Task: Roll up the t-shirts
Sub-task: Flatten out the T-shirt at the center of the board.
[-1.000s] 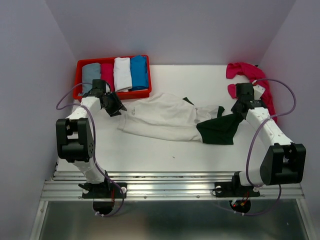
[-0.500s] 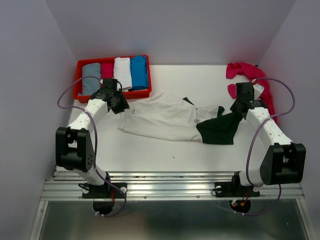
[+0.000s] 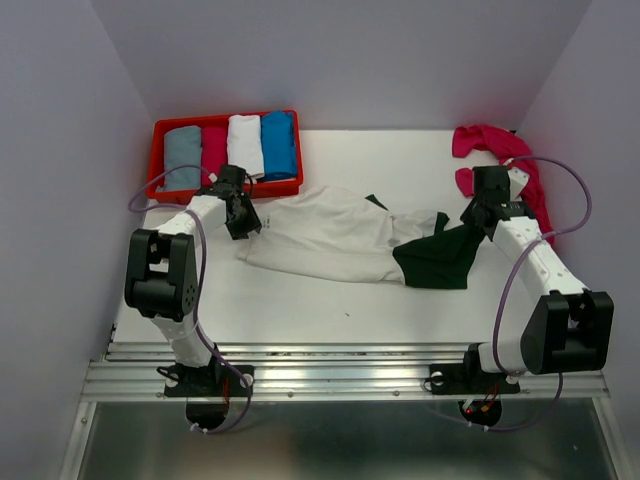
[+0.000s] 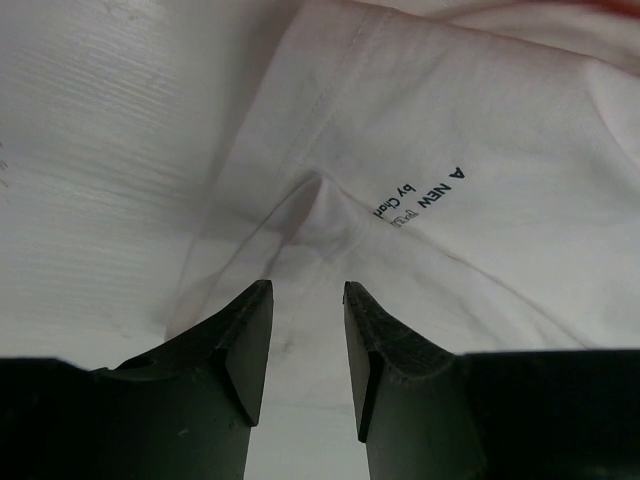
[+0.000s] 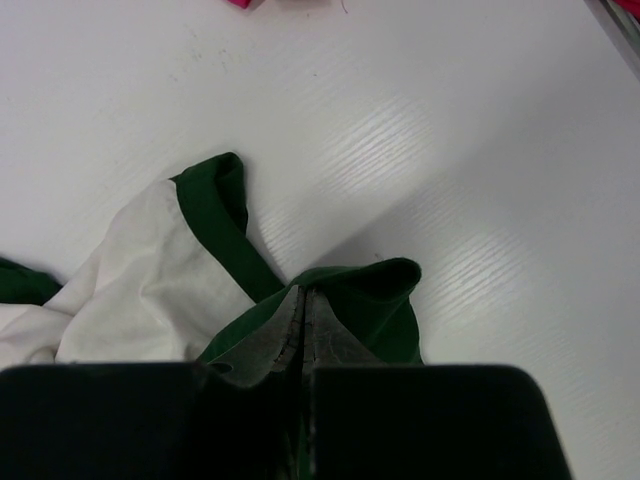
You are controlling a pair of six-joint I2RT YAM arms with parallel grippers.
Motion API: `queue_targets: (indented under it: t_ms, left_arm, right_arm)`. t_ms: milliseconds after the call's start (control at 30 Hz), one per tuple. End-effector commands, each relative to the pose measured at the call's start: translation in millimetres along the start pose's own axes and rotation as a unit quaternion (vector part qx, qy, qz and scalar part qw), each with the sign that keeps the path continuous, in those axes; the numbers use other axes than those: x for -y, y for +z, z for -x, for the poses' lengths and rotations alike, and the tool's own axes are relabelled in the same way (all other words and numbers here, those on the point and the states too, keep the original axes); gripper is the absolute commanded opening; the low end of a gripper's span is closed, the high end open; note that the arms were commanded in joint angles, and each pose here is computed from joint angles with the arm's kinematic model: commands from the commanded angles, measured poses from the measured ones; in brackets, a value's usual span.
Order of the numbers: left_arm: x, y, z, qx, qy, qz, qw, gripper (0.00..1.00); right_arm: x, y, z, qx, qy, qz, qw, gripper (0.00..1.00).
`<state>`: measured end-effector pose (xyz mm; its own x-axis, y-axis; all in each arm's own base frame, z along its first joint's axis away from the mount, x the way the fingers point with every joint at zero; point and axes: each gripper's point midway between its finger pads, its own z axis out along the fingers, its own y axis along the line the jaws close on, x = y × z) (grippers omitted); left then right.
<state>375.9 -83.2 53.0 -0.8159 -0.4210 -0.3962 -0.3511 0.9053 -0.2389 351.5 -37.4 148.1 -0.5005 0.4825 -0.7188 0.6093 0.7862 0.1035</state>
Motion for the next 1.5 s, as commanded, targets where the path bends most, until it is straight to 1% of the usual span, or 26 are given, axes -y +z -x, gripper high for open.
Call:
queue_targets:
  t_ms: [0, 267, 400, 600, 700, 733, 767, 1000, 1067, 1100, 1200, 1233, 1267, 1333, 1367, 1400, 1467]
  left_arm:
    - [-9.5, 2.6, 2.4, 0.011, 0.008, 0.025, 1.0, 0.46]
    - [-13.3, 15.4, -12.1, -0.007, 0.012, 0.041, 0.999, 0.46]
    - [-9.7, 19.9, -18.6, -0.014, 0.018, 0.042, 0.999, 0.42]
    - [-7.7, 20.7, -19.8, -0.016, 0.021, 0.04, 0.999, 0.4]
    - [-8.2, 21.1, -20.4, -0.017, 0.021, 0.041, 0.999, 0.31]
    - [-8.2, 20.2, -19.9, -0.016, 0.021, 0.041, 0.999, 0.25]
    - [-7.6, 19.0, -18.2, -0.013, 0.02, 0.041, 0.999, 0.22]
    - [-5.0, 3.3, -8.0, 0.01, 0.018, 0.038, 0.999, 0.2]
    - [-3.6, -0.2, -5.9, 0.013, 0.018, 0.036, 0.999, 0.16]
    - [-2.9, -1.4, -5.2, 0.014, 0.017, 0.034, 0.999, 0.16]
    - [1.5, -4.3, -5.3, 0.014, 0.023, 0.027, 0.999, 0.26]
    - [2.3, -4.5, -4.6, 0.015, 0.023, 0.025, 0.999, 0.27]
    - [3.2, -4.1, -5.3, 0.014, 0.024, 0.023, 0.999, 0.26]
    - [4.1, -2.0, -6.2, 0.011, 0.024, 0.023, 0.999, 0.17]
    - [4.2, -1.3, -7.0, 0.01, 0.024, 0.022, 0.999, 0.07]
    - [4.9, -0.6, -7.1, 0.009, 0.025, 0.021, 0.999, 0.01]
    - [3.8, -0.2, -9.0, 0.006, 0.025, 0.022, 0.999, 0.0]
  right_arm:
    - [-5.1, -2.5, 12.4, 0.021, 0.018, 0.015, 1.0, 0.01]
    - [-4.6, -1.9, 10.4, 0.019, 0.018, 0.015, 1.0, 0.01]
    - [-4.8, -2.7, 11.0, 0.019, 0.019, 0.016, 1.0, 0.01]
    - [-4.5, -2.9, 10.7, 0.019, 0.018, 0.016, 1.0, 0.01]
    - [-4.6, -3.9, 11.0, 0.02, 0.019, 0.018, 0.999, 0.01]
    - [-4.0, -3.7, 10.1, 0.019, 0.018, 0.017, 1.0, 0.01]
    - [-4.2, -4.1, 10.3, 0.019, 0.018, 0.018, 0.999, 0.01]
    - [-4.6, -5.7, 10.6, 0.02, 0.019, 0.021, 0.999, 0.01]
    - [-4.5, -5.5, 9.6, 0.019, 0.02, 0.021, 0.999, 0.01]
    - [-4.9, -5.6, 9.7, 0.019, 0.02, 0.022, 0.999, 0.01]
    - [-4.9, -5.0, 8.2, 0.016, 0.019, 0.022, 0.999, 0.01]
    - [-5.2, -5.4, 8.9, 0.017, 0.02, 0.023, 0.999, 0.01]
    - [-5.4, -5.3, 9.1, 0.017, 0.02, 0.023, 0.999, 0.01]
    - [-5.6, -5.3, 9.0, 0.017, 0.02, 0.024, 0.999, 0.01]
    - [-5.7, -5.4, 8.5, 0.016, 0.02, 0.024, 0.999, 0.01]
    - [-5.2, -5.1, 8.1, 0.016, 0.02, 0.023, 0.999, 0.01]
    - [-4.8, -5.2, 8.3, 0.017, 0.019, 0.023, 0.999, 0.01]
